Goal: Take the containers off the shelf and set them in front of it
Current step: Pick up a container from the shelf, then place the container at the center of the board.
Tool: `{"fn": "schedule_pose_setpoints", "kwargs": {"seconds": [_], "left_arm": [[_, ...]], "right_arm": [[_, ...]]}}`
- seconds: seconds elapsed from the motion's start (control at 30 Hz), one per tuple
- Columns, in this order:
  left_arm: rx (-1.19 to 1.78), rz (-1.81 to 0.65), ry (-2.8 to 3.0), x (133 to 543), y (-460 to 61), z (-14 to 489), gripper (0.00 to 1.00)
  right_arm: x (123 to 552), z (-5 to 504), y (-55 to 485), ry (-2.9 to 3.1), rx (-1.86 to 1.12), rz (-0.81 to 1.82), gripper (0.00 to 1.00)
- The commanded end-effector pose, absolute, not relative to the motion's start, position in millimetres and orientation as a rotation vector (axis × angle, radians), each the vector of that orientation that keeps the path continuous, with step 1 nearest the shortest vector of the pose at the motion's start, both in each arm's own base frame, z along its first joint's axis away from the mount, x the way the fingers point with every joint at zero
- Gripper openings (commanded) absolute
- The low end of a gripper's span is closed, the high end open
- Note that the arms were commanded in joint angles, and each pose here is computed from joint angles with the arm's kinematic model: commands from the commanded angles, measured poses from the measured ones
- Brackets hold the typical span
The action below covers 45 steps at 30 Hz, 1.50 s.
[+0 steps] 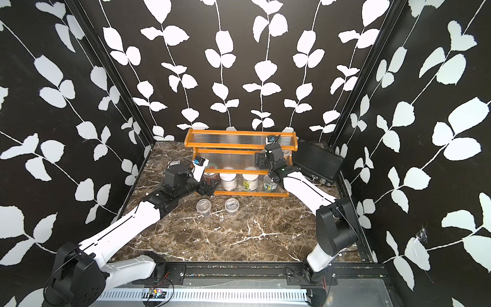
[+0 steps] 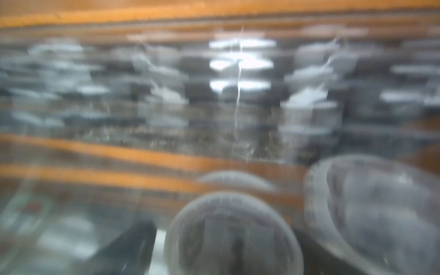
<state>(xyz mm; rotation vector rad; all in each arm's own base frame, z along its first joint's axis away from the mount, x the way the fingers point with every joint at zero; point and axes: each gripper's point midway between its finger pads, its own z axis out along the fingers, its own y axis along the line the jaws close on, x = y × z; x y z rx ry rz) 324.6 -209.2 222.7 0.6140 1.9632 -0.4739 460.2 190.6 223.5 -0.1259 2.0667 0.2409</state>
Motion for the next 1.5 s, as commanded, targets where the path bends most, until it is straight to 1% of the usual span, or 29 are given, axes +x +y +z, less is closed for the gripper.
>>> {"fn": "schedule_pose_setpoints", "kwargs": {"seconds": [0.0,0.13,0.2,0.37,0.4,0.53,0.63,0.83,1.03,1.2,1.33,1.47], "left_arm": [[0.624,-0.476,1.979,320.5,-205.9,215.0,0.98],[0.621,-0.478,1.984,319.0,-204.7,212.3,0.98],[0.620,-0.479,1.987,318.5,-204.4,210.7,0.98],[0.620,-0.477,1.989,318.6,-203.8,210.2,0.98],[0.621,-0.475,1.989,318.9,-203.4,210.4,0.98],[0.623,-0.473,1.993,319.0,-202.2,210.1,0.98],[0.621,-0.474,1.991,318.3,-201.0,211.9,0.98],[0.615,-0.474,1.994,314.3,-196.4,215.6,0.98],[0.610,-0.474,2.006,309.7,-192.1,216.6,0.98],[0.606,-0.477,2.011,305.3,-189.5,219.1,0.98],[0.617,-0.484,2.028,303.7,-190.3,215.2,0.98],[0.621,-0.496,2.038,302.3,-191.7,212.6,0.98]], "right_arm": [[468.4,238.5,199.8,2.023,-0.131,0.261,0.81],[465.9,237.8,202.0,2.027,-0.145,0.274,0.71],[463.2,239.0,204.3,2.025,-0.156,0.285,0.68],[453.6,241.9,211.9,2.024,-0.217,0.302,0.67],[447.1,257.1,211.8,1.995,-0.230,0.312,0.67],[429.9,266.5,217.3,1.976,-0.296,0.361,0.66],[410.6,269.4,222.3,1.967,-0.363,0.412,0.65],[354.8,263.9,232.8,1.949,-0.546,0.534,0.63],[290.9,244.1,240.9,1.945,-0.685,0.663,0.62],[248.0,206.7,243.6,1.986,-0.780,0.706,0.61],[229.7,166.7,243.9,2.020,-0.851,0.656,0.60],[231.7,130.4,243.1,2.047,-0.830,0.614,0.60]]}}
